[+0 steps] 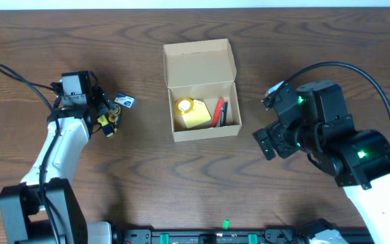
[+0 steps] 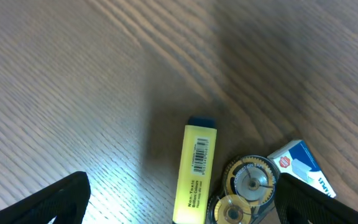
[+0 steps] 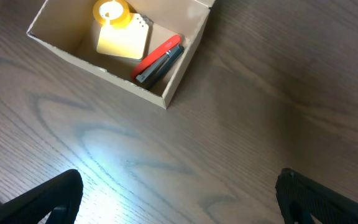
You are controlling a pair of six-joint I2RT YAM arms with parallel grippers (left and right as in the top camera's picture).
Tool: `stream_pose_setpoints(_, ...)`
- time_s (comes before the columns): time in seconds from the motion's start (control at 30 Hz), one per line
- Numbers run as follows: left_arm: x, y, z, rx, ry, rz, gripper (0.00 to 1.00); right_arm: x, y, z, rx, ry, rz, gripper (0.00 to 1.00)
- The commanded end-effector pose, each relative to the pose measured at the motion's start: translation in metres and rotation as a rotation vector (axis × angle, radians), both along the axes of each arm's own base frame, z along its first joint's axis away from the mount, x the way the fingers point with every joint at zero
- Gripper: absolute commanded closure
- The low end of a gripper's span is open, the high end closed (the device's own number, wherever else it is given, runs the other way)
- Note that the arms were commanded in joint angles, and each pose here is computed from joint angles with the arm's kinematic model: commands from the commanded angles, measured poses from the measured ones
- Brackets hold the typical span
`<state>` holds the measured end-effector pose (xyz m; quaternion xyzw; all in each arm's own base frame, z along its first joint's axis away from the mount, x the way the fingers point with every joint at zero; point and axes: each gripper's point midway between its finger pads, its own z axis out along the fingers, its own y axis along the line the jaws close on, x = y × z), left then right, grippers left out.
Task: Pack container
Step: 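Reach the left gripper to the yellow highlighter on the table, then grasp the yellow highlighter with the left gripper and lift it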
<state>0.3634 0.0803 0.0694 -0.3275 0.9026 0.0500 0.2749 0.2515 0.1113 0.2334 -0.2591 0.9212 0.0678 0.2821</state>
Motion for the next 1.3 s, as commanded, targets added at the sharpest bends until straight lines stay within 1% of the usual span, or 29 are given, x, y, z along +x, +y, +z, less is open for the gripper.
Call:
stream_pose_setpoints(0.0, 0.005, 0.003, -0.005, -0.060, -0.016, 0.078, 0.05, -0.002, 0.001, 0.001, 0.014, 0.004, -0.007, 0.01)
stream_pose_setpoints(0.17, 0.008, 0.002, -0.019, -0.065, 0.021, 0.069, 0.05, -0.002, 0.001, 0.001, 0.014, 0.004, -0.007, 0.01)
stream_pose_setpoints(0.5, 0.021, 0.005, -0.032, -0.036, 0.132, -0.015, 0.04, -0.002, 0.001, 0.001, 0.014, 0.004, -0.007, 0.01)
stream_pose_setpoints(0.63, 0.026, 0.003, -0.039, -0.050, 0.165, -0.038, 0.00, -0.002, 0.001, 0.001, 0.014, 0.004, -0.007, 0.01)
stream_pose_setpoints(0.8, 0.023, 0.007, -0.046, -0.073, 0.239, -0.026, 0.00, -0.002, 0.001, 0.001, 0.014, 0.004, -0.007, 0.01)
stream_pose_setpoints(0.83, 0.023, 0.008, -0.046, -0.080, 0.251, -0.024, 0.05, -0.002, 0.001, 0.001, 0.014, 0.004, -0.007, 0.01)
stream_pose_setpoints(0.9, 0.022, 0.009, -0.047, -0.088, 0.276, -0.024, 0.07, -0.002, 0.001, 0.001, 0.014, 0.004, -0.007, 0.01)
stream_pose_setpoints(1.07, 0.025, 0.011, -0.045, -0.088, 0.283, -0.027, 0.18, -0.002, 0.001, 0.001, 0.014, 0.004, -0.007, 0.01)
stream_pose_setpoints(1.17, 0.022, 0.010, -0.046, -0.093, 0.295, -0.029, 0.20, -0.002, 0.001, 0.001, 0.014, 0.004, -0.007, 0.01)
stream_pose_setpoints(1.27, 0.017, 0.008, -0.047, -0.103, 0.315, -0.031, 0.20, -0.002, 0.001, 0.001, 0.014, 0.004, -0.007, 0.01)
